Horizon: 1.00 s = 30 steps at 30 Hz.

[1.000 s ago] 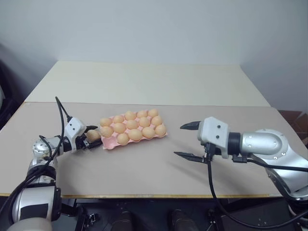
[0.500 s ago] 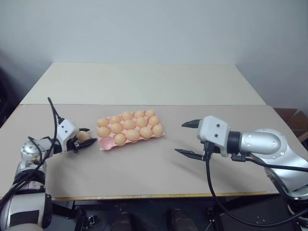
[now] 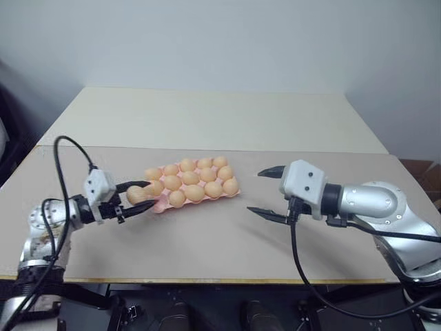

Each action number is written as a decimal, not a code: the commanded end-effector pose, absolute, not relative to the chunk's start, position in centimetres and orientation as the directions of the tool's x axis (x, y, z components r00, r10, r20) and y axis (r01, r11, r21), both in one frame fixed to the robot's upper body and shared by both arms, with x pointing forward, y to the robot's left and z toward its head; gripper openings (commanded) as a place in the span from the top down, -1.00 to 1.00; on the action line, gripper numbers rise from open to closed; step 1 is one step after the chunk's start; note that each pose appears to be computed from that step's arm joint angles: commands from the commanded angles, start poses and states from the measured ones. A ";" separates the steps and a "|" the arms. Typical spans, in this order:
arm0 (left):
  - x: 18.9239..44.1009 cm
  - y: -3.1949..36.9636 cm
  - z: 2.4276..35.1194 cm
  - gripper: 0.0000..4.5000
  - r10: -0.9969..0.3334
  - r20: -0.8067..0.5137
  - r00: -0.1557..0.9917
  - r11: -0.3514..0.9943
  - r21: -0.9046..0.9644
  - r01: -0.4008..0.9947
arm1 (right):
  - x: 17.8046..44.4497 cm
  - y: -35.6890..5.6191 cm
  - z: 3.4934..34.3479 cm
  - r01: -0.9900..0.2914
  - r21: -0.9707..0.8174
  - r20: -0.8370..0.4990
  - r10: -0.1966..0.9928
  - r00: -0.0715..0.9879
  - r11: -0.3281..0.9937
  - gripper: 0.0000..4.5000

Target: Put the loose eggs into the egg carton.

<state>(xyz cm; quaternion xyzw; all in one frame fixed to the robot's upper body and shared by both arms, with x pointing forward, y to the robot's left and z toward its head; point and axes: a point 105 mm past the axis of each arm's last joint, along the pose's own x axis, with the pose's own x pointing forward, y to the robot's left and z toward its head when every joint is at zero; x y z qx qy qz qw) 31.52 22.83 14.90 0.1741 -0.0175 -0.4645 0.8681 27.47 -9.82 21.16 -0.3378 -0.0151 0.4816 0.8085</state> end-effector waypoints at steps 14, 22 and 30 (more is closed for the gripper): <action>33.3 21.6 15.4 -0.98 -0.830 -0.090 0.551 0.485 0.371 0.792 | 27.2 -10.5 22.7 -0.706 -0.616 -0.242 0.769 0.591 0.349 -1.00; 31.0 23.3 16.7 -0.98 -0.821 -0.089 0.564 0.482 0.422 0.768 | 27.1 -10.7 22.6 -0.712 -0.618 -0.258 0.769 0.585 0.334 -1.00; 25.6 25.6 18.7 -0.98 -0.775 -0.166 0.610 0.490 0.453 0.745 | 26.5 -11.0 22.7 -0.749 -0.609 -0.299 0.799 0.522 0.262 -1.00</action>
